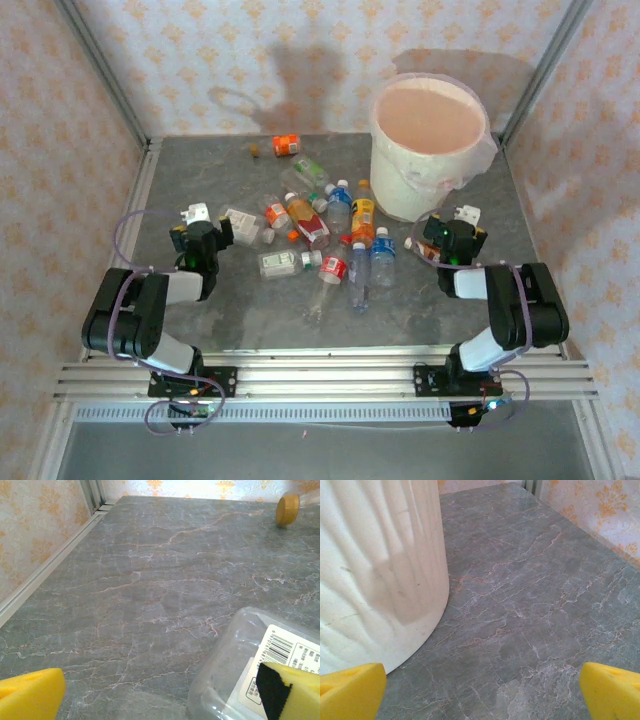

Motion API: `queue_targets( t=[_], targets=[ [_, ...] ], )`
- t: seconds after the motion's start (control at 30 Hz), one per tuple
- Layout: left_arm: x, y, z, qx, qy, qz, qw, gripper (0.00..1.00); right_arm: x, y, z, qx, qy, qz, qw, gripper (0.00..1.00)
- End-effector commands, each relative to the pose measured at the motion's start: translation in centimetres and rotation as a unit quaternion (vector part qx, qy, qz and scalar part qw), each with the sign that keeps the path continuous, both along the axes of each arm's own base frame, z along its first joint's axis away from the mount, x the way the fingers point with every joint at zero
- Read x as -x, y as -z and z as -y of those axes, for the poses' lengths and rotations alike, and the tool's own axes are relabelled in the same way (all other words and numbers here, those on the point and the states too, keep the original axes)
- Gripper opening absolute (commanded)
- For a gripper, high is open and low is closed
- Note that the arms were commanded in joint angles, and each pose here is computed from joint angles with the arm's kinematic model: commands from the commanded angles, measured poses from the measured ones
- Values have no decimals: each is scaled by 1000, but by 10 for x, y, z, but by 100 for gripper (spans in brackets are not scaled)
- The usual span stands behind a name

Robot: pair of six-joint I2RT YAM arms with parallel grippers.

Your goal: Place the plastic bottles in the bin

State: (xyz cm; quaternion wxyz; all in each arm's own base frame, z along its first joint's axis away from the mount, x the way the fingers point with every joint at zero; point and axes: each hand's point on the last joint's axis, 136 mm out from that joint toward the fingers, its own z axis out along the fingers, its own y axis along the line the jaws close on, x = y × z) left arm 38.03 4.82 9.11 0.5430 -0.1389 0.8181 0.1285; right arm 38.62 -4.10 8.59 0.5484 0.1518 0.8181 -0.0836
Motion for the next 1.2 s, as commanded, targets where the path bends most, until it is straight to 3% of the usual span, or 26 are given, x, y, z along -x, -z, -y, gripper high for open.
queue_targets(
  t=[0.0,0.8,0.9,1.0,1.17],
  targets=[
    [-1,-9,-2,-12,-10,14,1000,100,0,-7,2,-3,11,17,1000,99],
    [-2,-18,-1,-12,-6,12,1000,100,1,-19,5,-2,23,12,1000,99],
    [2,-37,-5,-12,-26,-20,999,100,4,-47,4,-1,18,9,1000,99],
    [12,-71,-8,13,-43,15,999,100,11,-78,4,-19,23,24,999,99],
    [43,-113,-12,106,-94,43,989,100,25,-113,-4,-141,54,22,988,99]
  ],
)
